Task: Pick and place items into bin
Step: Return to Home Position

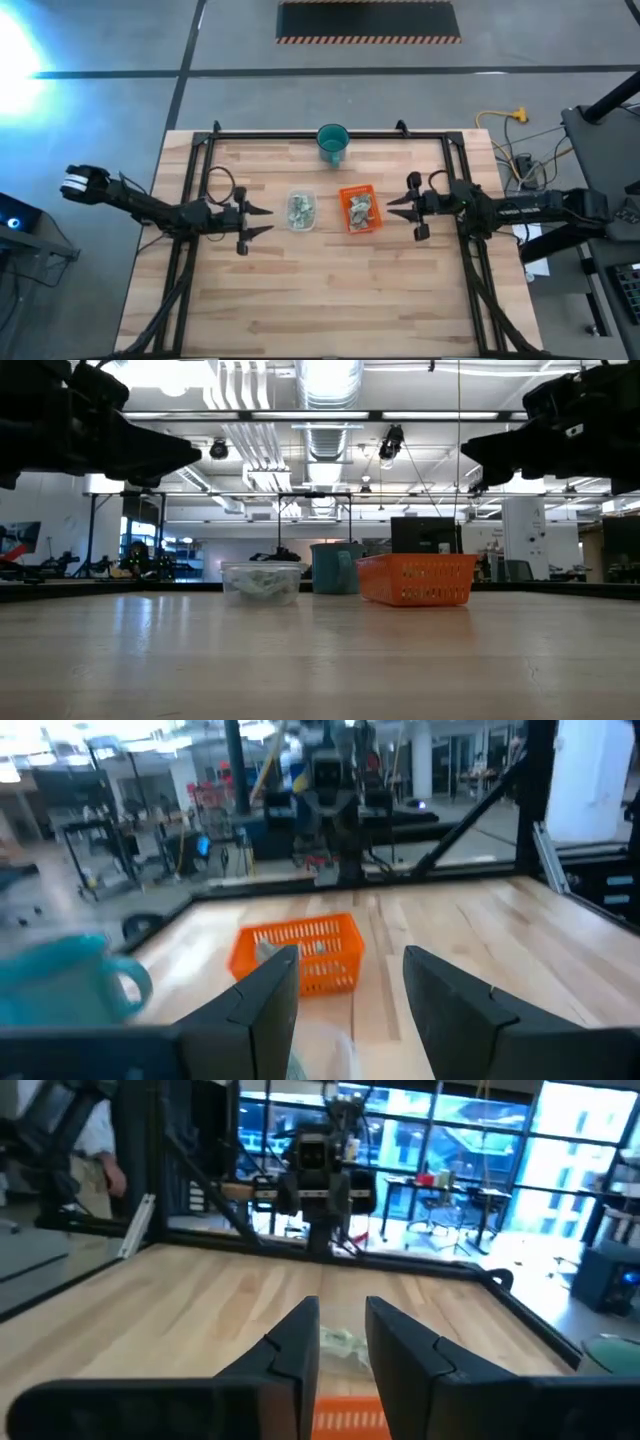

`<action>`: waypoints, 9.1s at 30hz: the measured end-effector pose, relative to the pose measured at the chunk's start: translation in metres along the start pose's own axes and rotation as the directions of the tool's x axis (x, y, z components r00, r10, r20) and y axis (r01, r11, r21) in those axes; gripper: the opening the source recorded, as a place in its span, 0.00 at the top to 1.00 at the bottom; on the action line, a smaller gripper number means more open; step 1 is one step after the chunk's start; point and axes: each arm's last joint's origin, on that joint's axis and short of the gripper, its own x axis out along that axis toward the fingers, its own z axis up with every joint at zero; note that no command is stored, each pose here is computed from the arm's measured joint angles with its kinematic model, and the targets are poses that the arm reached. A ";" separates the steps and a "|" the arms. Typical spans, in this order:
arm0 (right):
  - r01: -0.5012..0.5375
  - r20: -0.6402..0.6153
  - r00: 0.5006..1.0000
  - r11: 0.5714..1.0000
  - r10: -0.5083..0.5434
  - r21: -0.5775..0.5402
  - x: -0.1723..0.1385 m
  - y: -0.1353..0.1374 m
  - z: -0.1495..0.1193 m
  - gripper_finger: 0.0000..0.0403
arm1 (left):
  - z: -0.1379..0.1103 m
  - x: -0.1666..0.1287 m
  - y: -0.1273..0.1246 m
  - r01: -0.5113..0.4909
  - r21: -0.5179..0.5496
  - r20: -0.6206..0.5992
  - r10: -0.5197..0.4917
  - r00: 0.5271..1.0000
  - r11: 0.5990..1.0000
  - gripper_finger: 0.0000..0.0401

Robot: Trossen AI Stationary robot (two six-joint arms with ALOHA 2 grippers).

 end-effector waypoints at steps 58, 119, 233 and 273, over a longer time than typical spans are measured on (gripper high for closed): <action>-0.056 0.109 0.992 0.993 0.067 -0.102 -0.052 0.016 0.022 0.79 | 0.025 -0.047 0.018 0.205 0.151 0.165 -0.229 0.959 0.967 0.59; 0.031 -0.050 0.998 0.999 -0.030 0.020 -0.047 0.036 0.007 0.79 | 0.005 -0.050 0.018 0.187 -0.015 -0.030 -0.187 0.982 0.982 0.59; 0.032 -0.048 0.998 0.998 -0.030 0.054 -0.047 0.036 0.007 0.83 | -0.009 -0.037 0.021 -0.002 -0.022 -0.196 -0.002 0.981 1.000 0.59; 0.032 -0.048 0.998 0.998 -0.029 0.054 -0.047 0.036 0.007 0.83 | -0.009 -0.037 0.021 -0.002 -0.022 -0.196 -0.002 0.981 1.000 0.59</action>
